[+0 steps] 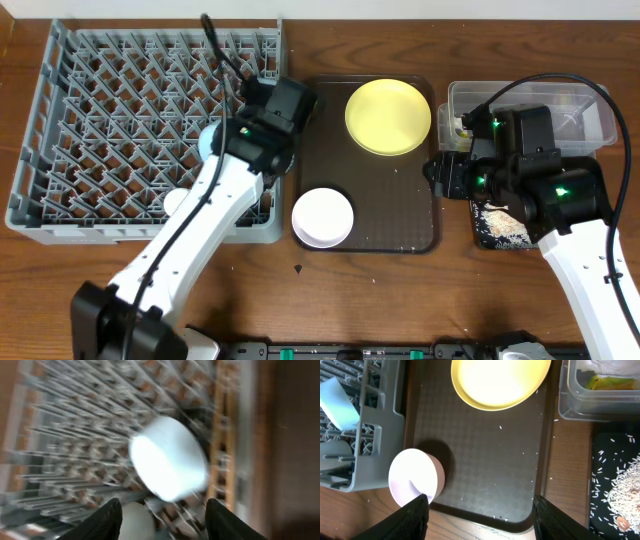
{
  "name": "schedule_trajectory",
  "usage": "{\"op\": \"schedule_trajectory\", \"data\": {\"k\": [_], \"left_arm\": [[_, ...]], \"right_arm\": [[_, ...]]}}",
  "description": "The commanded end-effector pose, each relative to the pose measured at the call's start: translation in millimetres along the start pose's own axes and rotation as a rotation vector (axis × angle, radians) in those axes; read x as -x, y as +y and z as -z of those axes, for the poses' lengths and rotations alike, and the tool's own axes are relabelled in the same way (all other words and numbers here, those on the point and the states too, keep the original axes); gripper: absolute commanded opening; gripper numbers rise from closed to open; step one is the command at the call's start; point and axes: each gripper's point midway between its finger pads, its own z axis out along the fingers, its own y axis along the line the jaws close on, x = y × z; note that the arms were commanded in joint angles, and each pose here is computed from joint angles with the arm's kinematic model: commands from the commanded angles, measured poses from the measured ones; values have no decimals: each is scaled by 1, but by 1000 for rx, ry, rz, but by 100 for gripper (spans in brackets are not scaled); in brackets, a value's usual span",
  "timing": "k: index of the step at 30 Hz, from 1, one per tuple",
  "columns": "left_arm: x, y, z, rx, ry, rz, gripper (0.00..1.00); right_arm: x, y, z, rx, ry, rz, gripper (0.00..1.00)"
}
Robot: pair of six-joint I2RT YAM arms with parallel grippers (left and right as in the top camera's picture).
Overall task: Sort waste into correct bins and load items into the dishwasher
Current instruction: 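Reach to the white bowl on the brown tray and grasp its rim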
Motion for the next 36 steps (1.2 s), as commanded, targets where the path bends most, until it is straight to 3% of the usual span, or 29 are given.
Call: {"op": "schedule_trajectory", "data": {"k": [1,3,4,7,14,20,29,33,36], "left_arm": [[-19,-35,15,-257,89,-34,53],[-33,-54,24,-382,155,-44,53],[-48,-75,37,-523,232,-49,52],[-66,-93,47,-614,310,-37,52],[-121,-111,28,-513,469,58,47],[-150,-106,-17,-289,433,108,47],[-168,-137,-44,-300,471,69,46],[-163,-153,-38,-390,473,63,40],[-155,-171,-28,-502,472,69,29]], "right_arm": [[0,-2,-1,1,6,1,64],[0,-2,-1,1,6,1,64],[0,-2,-1,1,6,1,65],[-1,-2,-1,0,9,0,65],[-1,-2,-1,0,9,0,65],[0,-2,-1,1,5,0,65],[0,-2,0,1,5,-18,65],[0,-2,-1,1,6,-18,65],[0,-2,-1,1,5,-18,66]]}}
